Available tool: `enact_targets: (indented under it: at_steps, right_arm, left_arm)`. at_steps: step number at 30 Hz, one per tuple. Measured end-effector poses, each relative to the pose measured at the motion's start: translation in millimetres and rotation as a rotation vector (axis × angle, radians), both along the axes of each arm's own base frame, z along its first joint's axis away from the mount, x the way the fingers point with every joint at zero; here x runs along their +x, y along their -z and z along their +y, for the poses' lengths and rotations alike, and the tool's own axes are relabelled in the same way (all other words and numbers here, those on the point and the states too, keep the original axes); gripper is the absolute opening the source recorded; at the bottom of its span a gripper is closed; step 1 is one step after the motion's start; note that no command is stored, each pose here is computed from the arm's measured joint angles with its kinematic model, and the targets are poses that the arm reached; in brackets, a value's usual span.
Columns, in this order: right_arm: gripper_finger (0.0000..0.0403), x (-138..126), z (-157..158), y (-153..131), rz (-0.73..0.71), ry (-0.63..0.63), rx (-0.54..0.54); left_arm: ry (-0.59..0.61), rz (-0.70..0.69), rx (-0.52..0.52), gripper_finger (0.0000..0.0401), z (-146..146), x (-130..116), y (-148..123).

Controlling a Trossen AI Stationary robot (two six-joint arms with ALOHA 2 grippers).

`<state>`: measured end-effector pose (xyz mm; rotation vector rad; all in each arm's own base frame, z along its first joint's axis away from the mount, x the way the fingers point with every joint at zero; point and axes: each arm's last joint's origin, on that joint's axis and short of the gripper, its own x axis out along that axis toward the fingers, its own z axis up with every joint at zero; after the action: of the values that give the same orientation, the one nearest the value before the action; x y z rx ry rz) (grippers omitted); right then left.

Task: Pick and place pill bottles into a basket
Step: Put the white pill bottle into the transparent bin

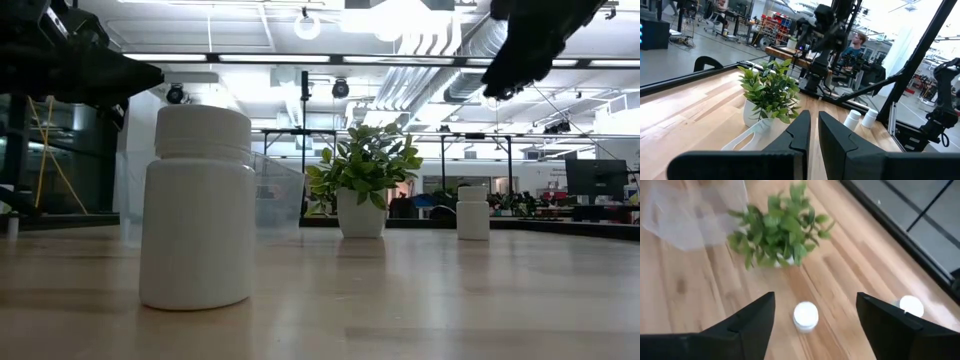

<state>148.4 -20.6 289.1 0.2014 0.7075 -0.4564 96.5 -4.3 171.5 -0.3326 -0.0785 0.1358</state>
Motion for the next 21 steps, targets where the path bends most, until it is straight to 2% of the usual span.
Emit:
enact_targets:
  at_steps: [5, 14, 21]
  right_arm:
    - [0.0288, 15.0, -0.8, 11.4, 0.08, -0.01, 0.023]
    - [0.0289, 42.1, -3.7, 36.9, 0.236, 0.003, 0.02]
    - [0.0289, 61.0, -7.8, 57.1, 0.314, 0.017, 0.06]
  left_arm:
    - [-0.009, -0.001, 0.001, 0.0074, 0.3, 0.0, -0.1]
    - [-0.011, -0.001, 0.002, 0.0074, 0.3, 0.0, -0.1]
    - [-0.012, -0.001, 0.002, 0.0074, 0.3, 0.0, -0.1]
